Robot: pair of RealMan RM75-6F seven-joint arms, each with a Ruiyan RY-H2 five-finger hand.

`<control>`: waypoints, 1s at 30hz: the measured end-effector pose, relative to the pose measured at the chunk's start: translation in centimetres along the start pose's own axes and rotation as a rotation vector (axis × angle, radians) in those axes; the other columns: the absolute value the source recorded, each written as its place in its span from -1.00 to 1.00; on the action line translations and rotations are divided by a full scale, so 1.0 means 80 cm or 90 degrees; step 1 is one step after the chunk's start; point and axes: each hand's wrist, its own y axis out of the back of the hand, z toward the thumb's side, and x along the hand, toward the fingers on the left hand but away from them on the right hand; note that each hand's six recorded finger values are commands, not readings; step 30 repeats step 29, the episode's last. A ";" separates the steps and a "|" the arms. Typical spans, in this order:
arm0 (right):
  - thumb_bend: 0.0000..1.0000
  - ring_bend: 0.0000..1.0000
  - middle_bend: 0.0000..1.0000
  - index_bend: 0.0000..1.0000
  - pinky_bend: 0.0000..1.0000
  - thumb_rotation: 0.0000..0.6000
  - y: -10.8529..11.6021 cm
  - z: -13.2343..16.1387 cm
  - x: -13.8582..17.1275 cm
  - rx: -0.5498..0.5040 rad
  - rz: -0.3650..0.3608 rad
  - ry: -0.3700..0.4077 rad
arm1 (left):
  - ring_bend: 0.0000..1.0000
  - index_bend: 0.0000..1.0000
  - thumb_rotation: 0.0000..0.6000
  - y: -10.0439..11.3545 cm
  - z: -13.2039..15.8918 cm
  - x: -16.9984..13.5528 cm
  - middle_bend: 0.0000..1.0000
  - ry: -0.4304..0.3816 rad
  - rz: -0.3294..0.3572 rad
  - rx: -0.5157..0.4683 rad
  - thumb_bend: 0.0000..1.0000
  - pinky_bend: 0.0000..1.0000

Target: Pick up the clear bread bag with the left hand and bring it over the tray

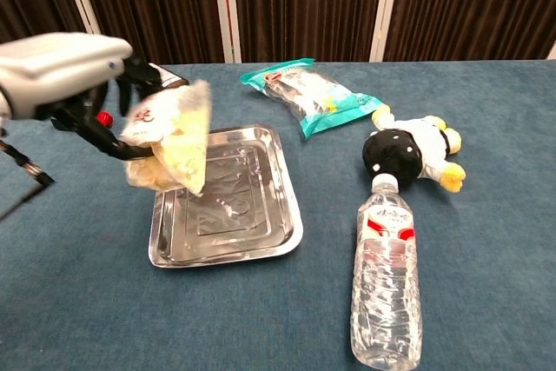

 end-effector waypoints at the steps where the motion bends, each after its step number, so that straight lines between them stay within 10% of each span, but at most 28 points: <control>1: -0.39 -1.00 -1.00 -1.00 -0.85 1.00 0.001 -0.001 0.000 -0.001 -0.001 -0.001 | -0.93 -0.90 1.00 -0.005 0.007 0.004 -0.96 0.001 -0.009 0.004 -0.77 -0.60; 14: -0.39 -1.00 -1.00 -1.00 -0.85 1.00 0.002 -0.006 0.003 0.003 -0.001 -0.010 | -1.00 -1.00 1.00 0.001 -0.017 -0.012 -1.00 0.037 -0.019 0.020 -0.83 -0.71; 30: -0.39 -1.00 -1.00 -1.00 -0.85 1.00 -0.006 0.001 0.003 0.018 0.013 -0.007 | -1.00 -1.00 1.00 0.001 -0.155 -0.163 -1.00 0.164 0.021 -0.065 -0.93 -0.97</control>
